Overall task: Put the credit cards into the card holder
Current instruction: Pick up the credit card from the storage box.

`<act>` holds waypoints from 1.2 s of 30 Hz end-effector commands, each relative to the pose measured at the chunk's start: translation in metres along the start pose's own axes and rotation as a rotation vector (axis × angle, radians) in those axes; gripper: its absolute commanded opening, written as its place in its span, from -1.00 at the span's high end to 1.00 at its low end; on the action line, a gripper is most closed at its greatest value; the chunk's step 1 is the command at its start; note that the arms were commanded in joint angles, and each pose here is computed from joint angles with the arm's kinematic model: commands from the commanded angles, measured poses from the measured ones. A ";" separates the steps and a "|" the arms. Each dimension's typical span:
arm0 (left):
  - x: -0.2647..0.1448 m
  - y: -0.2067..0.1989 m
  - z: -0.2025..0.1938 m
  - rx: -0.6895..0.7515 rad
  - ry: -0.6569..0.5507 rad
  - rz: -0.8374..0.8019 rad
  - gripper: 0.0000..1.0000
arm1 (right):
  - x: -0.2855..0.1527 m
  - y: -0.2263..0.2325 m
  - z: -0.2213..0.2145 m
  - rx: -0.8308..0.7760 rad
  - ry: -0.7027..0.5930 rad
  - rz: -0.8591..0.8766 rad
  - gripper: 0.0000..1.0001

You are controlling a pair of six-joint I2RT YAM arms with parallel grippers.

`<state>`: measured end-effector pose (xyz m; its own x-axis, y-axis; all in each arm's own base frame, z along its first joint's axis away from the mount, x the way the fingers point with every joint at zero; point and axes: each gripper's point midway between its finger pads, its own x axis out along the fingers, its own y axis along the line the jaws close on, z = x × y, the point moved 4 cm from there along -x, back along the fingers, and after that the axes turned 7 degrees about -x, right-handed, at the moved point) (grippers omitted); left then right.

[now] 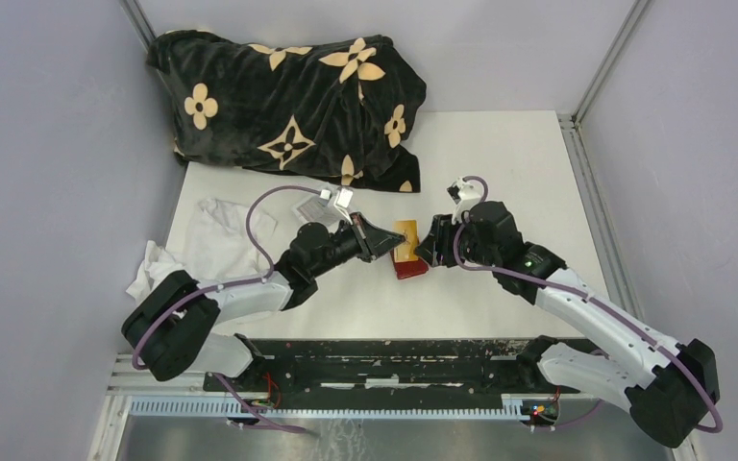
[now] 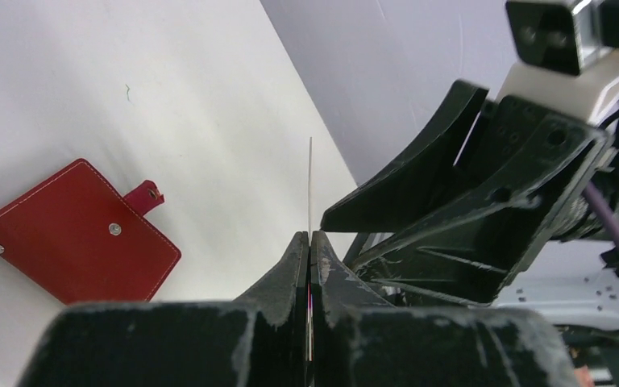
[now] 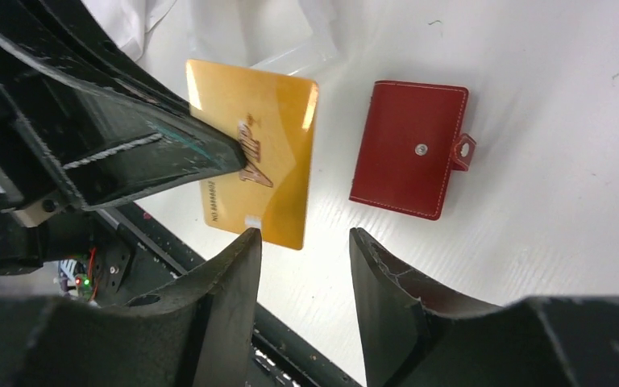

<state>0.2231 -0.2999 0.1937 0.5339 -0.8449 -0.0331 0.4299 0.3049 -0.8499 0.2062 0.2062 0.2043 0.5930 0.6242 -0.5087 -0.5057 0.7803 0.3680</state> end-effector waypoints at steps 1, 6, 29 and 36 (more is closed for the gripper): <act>0.008 -0.016 0.019 -0.101 -0.108 -0.063 0.94 | 0.006 -0.006 0.021 0.028 -0.144 -0.003 -0.02; 0.012 -0.017 0.016 -0.136 -0.094 -0.082 0.94 | 0.014 -0.012 0.023 0.084 -0.160 0.044 -0.03; 0.028 -0.013 0.012 -0.278 -0.051 -0.210 0.94 | 0.039 -0.003 0.016 0.362 -0.141 0.392 0.54; 0.027 0.004 0.013 -0.246 -0.058 -0.069 0.47 | 0.037 -0.005 0.017 0.356 -0.141 0.369 0.98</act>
<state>0.2514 -0.3099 0.1687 0.5667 -0.8238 0.0164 0.2334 0.1414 -0.9620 0.2461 0.2176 0.1758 0.5390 0.7970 -0.2726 -0.3852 0.5210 0.7617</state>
